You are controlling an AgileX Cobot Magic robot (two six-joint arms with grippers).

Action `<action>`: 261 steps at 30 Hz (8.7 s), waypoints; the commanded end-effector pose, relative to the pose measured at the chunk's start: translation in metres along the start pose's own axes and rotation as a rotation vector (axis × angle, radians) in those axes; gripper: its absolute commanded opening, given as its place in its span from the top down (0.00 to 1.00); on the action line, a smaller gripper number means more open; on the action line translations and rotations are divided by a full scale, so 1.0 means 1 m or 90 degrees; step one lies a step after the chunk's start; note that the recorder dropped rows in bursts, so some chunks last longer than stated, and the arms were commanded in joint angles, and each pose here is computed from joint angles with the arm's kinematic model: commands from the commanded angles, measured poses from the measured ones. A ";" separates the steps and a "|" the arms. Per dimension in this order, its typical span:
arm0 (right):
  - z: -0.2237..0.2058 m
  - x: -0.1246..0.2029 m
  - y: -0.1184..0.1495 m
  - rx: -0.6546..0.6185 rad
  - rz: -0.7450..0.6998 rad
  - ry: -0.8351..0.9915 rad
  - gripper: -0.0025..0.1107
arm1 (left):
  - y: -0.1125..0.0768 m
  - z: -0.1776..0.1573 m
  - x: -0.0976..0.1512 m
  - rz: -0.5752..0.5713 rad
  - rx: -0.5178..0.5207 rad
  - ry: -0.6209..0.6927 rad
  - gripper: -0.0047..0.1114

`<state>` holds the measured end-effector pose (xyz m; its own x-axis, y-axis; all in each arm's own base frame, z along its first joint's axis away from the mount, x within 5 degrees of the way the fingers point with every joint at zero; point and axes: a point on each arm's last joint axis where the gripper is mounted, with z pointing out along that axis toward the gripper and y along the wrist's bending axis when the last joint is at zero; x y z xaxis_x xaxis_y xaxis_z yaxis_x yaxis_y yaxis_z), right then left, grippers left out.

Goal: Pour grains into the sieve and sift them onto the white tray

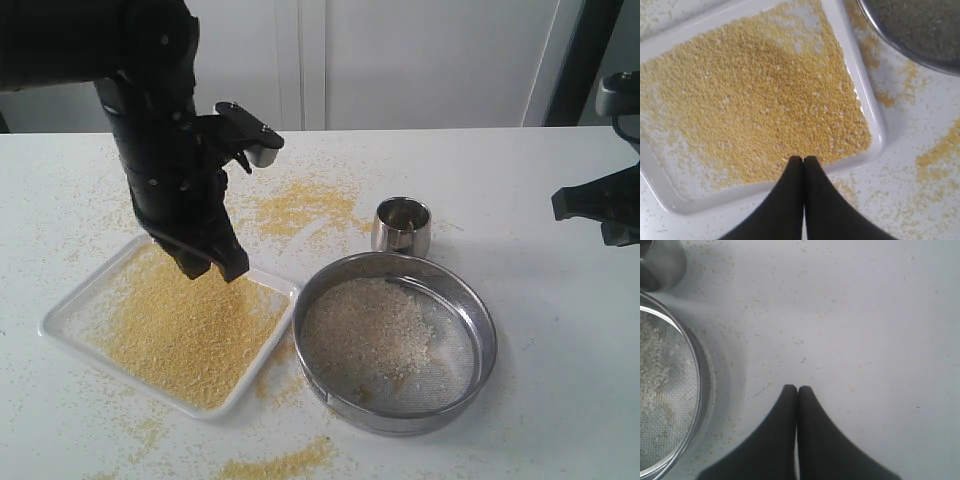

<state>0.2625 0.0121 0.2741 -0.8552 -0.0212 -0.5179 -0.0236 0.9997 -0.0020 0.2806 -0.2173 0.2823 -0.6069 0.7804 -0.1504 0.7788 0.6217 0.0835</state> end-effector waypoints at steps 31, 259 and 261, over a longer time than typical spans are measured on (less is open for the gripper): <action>-0.002 -0.001 0.000 0.000 0.013 -0.011 0.98 | -0.008 -0.115 0.086 0.008 -0.110 -0.224 0.96; -0.070 0.189 0.001 -0.055 -0.034 -0.498 0.98 | -0.056 0.063 0.322 -0.414 -0.327 -0.602 0.96; -0.066 0.194 0.000 -0.055 -0.034 -0.498 0.98 | -0.056 0.063 0.322 -0.414 -0.327 -0.602 0.96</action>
<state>0.0648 0.0079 0.2372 -0.2453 -0.0147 -0.9693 -0.1190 0.9928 0.0150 0.0517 -0.0045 0.1681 -0.3419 0.1123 -0.9330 0.1012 0.9915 0.0823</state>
